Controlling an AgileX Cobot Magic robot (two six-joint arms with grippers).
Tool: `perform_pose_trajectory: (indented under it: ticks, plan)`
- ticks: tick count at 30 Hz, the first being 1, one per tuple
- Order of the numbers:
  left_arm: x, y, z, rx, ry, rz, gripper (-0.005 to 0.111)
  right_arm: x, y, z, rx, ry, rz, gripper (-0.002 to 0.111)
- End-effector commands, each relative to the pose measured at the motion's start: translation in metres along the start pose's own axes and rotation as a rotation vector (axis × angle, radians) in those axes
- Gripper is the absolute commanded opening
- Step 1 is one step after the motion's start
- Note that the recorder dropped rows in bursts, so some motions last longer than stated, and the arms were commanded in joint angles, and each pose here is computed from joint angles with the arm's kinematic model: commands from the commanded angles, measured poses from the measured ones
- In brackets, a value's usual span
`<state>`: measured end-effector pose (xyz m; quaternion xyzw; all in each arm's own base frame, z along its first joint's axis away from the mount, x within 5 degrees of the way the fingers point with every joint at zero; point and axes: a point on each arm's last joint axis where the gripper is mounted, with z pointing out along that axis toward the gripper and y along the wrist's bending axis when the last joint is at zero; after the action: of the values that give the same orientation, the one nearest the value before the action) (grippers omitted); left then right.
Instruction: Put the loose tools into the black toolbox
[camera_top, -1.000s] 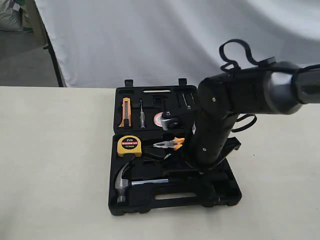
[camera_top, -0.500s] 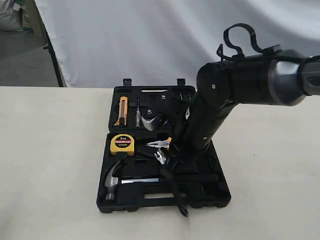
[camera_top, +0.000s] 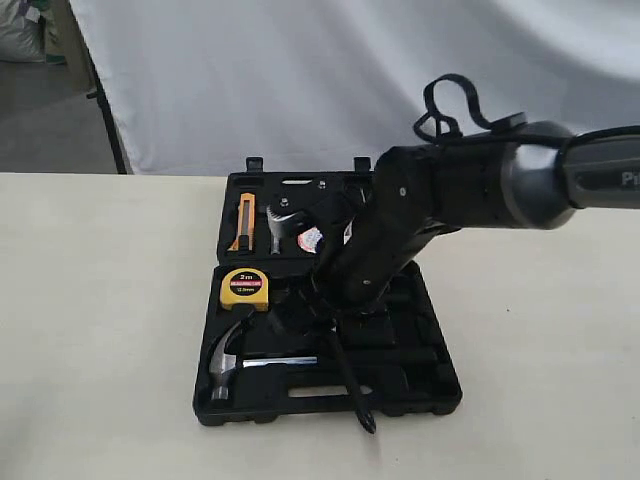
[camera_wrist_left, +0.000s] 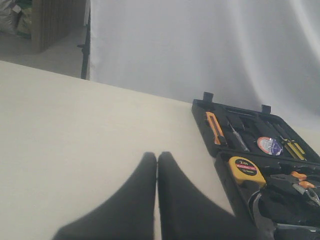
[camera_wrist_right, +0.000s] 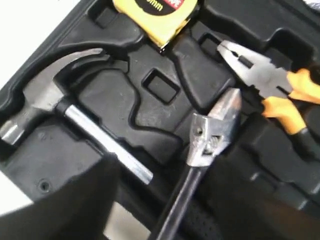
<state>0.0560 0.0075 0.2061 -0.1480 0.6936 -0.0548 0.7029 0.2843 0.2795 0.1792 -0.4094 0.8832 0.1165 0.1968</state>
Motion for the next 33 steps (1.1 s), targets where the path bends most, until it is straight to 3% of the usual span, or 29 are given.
perform_pose_trajectory:
  ticks: [1, 12, 14, 21, 26, 33]
  plan:
    - [-0.002, 0.001, 0.000, -0.021, -0.020, 0.000, 0.001, -0.001, -0.002, 0.016, 0.015, -0.020, -0.001, 0.071]
    - [-0.002, 0.001, 0.000, -0.021, -0.020, 0.000, 0.001, 0.004, -0.011, 0.054, 0.082, -0.032, -0.104, 0.068]
    - [-0.002, 0.001, 0.000, -0.021, -0.020, 0.000, 0.001, 0.004, -0.011, 0.054, 0.084, -0.039, -0.105, 0.056]
    - [-0.002, 0.001, 0.000, -0.021, -0.020, 0.000, 0.001, 0.003, -0.011, 0.053, 0.090, -0.048, -0.118, -0.001]
    - [-0.002, 0.001, 0.000, -0.021, -0.020, 0.000, 0.001, -0.003, -0.010, 0.040, 0.095, -0.082, -0.112, 0.000]
    - [-0.002, 0.001, 0.000, -0.021, -0.020, 0.000, 0.001, -0.021, -0.007, -0.010, 0.125, -0.199, -0.158, 0.000]
